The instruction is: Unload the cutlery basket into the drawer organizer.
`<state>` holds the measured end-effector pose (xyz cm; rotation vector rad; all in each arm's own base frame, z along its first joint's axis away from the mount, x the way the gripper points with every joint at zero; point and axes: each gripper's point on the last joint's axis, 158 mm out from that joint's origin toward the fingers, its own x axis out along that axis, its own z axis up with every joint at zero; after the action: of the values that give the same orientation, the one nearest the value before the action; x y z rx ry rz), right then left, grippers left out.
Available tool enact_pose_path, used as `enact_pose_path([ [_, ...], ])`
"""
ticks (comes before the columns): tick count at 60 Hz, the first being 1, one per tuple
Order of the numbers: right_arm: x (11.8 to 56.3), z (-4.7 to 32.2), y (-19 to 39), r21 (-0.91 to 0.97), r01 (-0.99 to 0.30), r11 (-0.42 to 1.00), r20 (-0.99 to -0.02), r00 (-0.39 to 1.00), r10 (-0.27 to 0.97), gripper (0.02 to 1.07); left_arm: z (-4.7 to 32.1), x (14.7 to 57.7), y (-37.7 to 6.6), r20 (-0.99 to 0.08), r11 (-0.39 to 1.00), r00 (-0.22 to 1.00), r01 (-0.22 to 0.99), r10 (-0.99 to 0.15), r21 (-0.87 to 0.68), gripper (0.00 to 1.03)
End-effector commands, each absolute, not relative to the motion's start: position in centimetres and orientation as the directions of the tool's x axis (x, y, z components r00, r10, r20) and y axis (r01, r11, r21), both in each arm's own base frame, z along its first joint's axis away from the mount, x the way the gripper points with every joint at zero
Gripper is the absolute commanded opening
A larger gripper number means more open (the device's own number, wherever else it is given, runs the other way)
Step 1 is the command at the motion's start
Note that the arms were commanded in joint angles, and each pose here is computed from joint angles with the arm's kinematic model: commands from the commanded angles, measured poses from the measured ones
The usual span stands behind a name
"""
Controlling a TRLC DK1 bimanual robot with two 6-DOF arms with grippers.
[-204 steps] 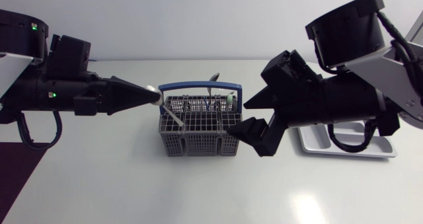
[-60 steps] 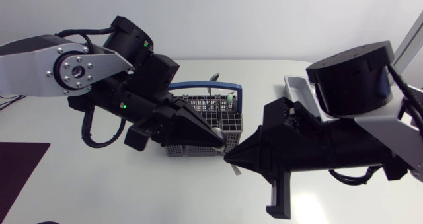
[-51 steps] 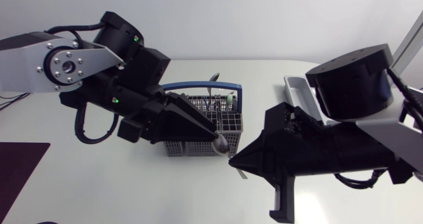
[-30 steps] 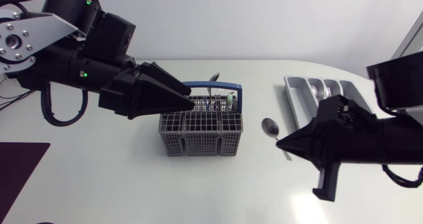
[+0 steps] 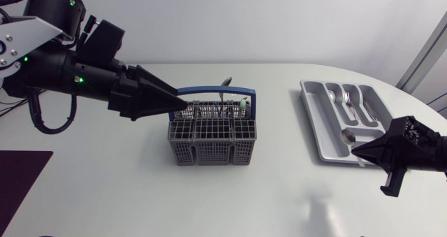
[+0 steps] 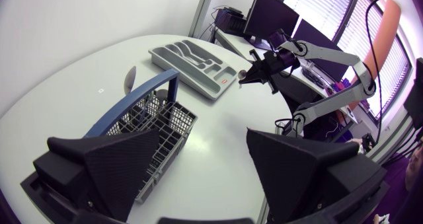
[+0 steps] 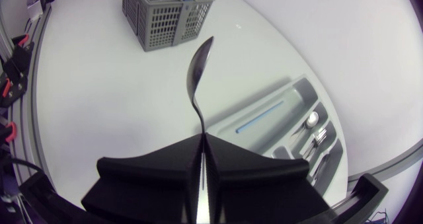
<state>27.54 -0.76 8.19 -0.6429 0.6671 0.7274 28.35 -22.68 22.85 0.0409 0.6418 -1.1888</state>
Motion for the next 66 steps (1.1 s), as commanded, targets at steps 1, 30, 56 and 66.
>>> enact_pose_path([
  [1, 28.5, 7.3, -3.2, -0.322, -0.771, 0.549, -0.732, 0.571, 0.372, 0.08, 22.6, 28.1, -22.2, -0.487, 0.416, 0.234, 0.855, -0.841, -0.309, 0.98],
  [30, 34.8, 3.6, -13.8, -0.506, -0.701, 0.502, -0.727, 0.66, 0.19, 0.08, 22.0, 28.6, -21.3, -0.503, 0.451, 0.259, 0.839, -0.824, -0.306, 0.98],
  [56, 36.3, -2.4, -16.7, -0.629, -0.71, 0.316, -0.749, 0.663, 0.0, 0.08, 21.7, 29.0, -19.5, -0.51, 0.495, 0.3, 0.814, -0.806, -0.304, 0.98],
  [66, 35.5, -3.4, -16.8, -0.645, -0.712, 0.278, -0.748, 0.663, -0.039, 0.11, 21.6, 28.9, -18.0, -0.52, 0.528, 0.329, 0.797, -0.788, -0.295, 0.98],
])
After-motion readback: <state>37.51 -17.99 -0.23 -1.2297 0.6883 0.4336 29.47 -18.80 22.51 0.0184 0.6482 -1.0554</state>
